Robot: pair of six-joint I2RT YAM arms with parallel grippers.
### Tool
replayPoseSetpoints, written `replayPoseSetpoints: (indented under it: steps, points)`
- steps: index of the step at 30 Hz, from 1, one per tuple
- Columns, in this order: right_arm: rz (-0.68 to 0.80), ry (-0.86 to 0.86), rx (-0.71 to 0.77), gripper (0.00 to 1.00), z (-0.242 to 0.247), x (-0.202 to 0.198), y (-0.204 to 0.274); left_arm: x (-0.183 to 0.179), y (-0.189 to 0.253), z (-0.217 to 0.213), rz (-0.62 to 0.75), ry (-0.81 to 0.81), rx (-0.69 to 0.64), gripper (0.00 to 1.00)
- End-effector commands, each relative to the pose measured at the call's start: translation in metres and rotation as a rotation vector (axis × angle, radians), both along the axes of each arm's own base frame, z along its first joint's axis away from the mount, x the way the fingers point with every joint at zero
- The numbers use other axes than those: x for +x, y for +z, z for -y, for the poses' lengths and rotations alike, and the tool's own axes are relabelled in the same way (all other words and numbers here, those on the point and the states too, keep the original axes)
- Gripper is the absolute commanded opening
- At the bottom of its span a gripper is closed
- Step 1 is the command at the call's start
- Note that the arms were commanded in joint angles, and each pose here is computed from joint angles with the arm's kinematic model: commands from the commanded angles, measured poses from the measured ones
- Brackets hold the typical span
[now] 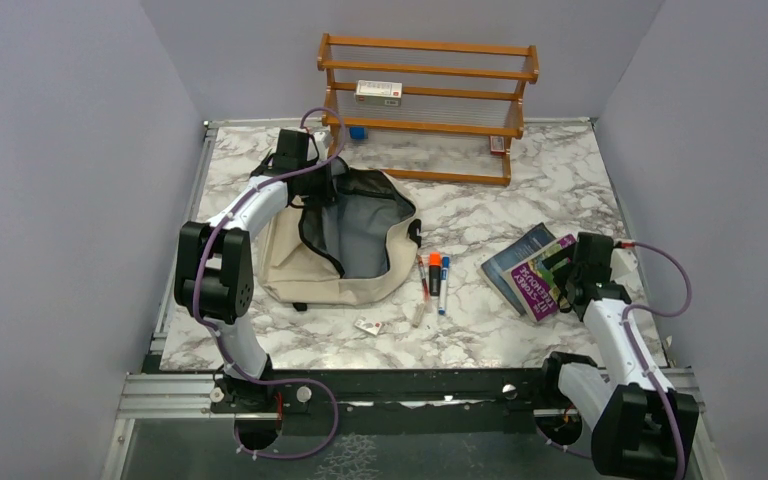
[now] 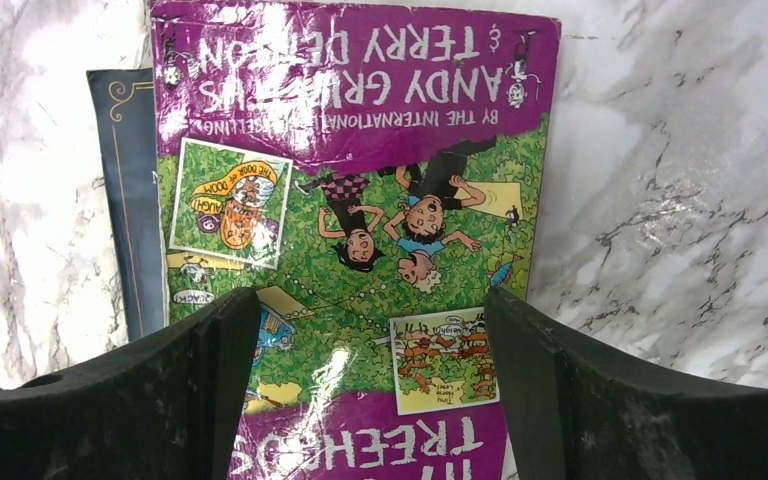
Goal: Pack the student bag
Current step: Pick up the book from the center of the board.
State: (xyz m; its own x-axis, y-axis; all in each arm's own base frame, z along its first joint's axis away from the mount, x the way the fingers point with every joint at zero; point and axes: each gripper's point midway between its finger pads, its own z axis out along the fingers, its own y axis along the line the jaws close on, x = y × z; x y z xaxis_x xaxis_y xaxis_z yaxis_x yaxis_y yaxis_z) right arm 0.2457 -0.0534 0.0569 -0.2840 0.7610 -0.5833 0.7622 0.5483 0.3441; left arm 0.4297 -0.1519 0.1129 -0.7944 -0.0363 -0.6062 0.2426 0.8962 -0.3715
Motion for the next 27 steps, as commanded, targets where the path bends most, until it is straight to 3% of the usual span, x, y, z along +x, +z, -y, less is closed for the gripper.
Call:
replayPoseSetpoints:
  steps: [1,14,22,27]
  points:
    - [-0.033,0.005,0.09,0.87,-0.016,-0.016,-0.015,-0.002,0.002,0.011,-0.001,-0.032,-0.05,0.0]
    - [-0.015,0.033,0.124,0.91,-0.026,-0.031,0.007,-0.003,-0.003,0.011,-0.006,-0.042,-0.042,0.0]
    - [-0.022,0.012,0.192,0.93,-0.035,-0.036,-0.005,-0.004,-0.008,0.01,-0.017,-0.052,-0.027,0.0]
    - [-0.012,0.026,0.247,0.93,-0.046,-0.037,-0.027,-0.003,-0.01,0.002,-0.017,-0.032,0.012,0.23]
